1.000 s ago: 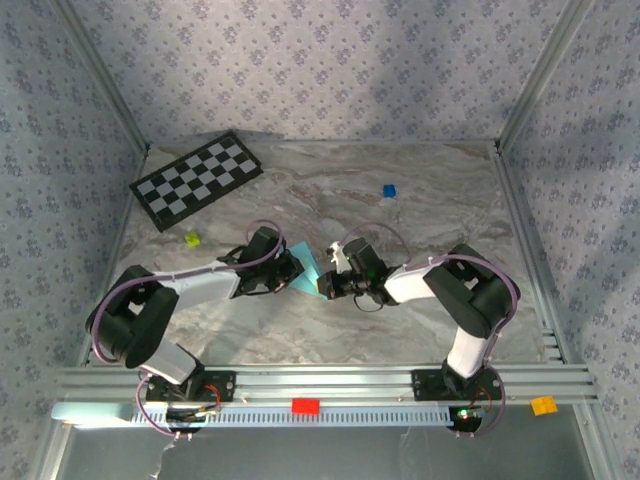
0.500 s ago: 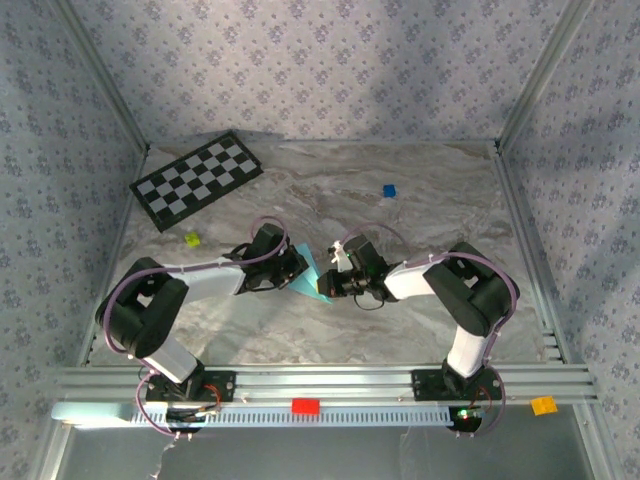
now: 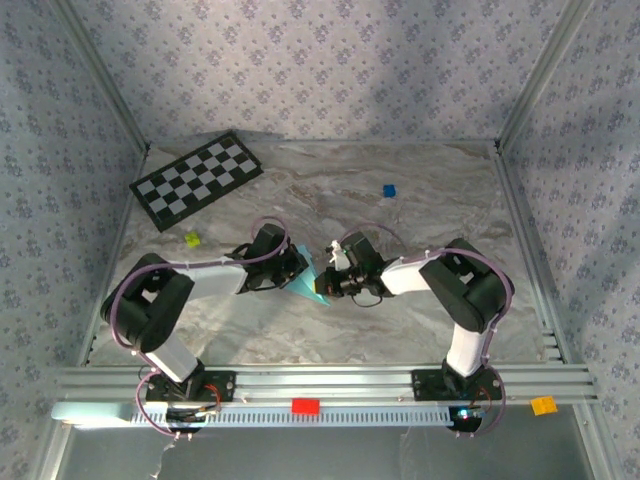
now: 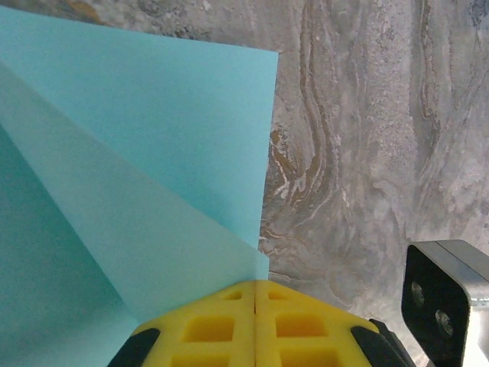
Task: Fold a paper plane with a square sheet of paper (pick it up from the middle)
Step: Fourth fold the wing at the center of the table.
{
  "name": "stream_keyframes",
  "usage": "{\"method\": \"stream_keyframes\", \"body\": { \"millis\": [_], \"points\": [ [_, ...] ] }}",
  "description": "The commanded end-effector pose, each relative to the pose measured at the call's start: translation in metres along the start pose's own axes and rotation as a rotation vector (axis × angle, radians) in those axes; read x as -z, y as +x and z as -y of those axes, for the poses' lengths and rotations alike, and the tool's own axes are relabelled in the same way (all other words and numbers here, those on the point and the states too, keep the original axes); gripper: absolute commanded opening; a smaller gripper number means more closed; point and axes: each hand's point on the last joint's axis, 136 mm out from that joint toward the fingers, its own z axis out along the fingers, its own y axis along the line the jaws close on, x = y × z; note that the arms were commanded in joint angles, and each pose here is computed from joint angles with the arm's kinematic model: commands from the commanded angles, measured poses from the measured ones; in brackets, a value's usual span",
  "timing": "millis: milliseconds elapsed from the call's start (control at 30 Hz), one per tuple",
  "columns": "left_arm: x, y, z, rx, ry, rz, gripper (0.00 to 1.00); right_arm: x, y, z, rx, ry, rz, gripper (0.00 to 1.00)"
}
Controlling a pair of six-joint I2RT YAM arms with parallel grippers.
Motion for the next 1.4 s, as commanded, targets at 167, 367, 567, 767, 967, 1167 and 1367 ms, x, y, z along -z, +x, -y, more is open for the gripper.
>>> {"method": "stream_keyframes", "body": {
  "millis": [167,367,567,767,967,1167,1367],
  "points": [
    [0.008,-0.011,-0.013,0.009,-0.037,0.069,0.07,-0.005,0.015,0.012,-0.123,0.024,-0.098,0.0],
    [0.021,-0.013,-0.009,-0.014,-0.009,0.102,0.1,-0.007,0.017,0.019,-0.16,0.048,-0.11,0.0],
    [0.03,-0.014,-0.006,-0.037,-0.002,0.109,0.11,-0.008,0.019,0.024,-0.194,0.06,-0.101,0.0],
    [0.025,-0.011,-0.001,-0.043,0.017,0.081,0.11,-0.009,0.017,0.026,-0.226,0.042,-0.069,0.0],
    [0.018,-0.009,0.0,-0.043,0.013,0.056,0.09,-0.008,0.017,0.026,-0.24,0.024,-0.037,0.0],
    [0.019,-0.009,-0.026,0.019,-0.07,0.079,0.05,-0.006,0.016,0.027,-0.235,0.031,-0.027,0.0],
    [0.016,0.0,-0.044,0.043,-0.121,0.049,0.03,-0.006,0.015,0.024,-0.226,0.031,-0.022,0.0]
  ]
}}
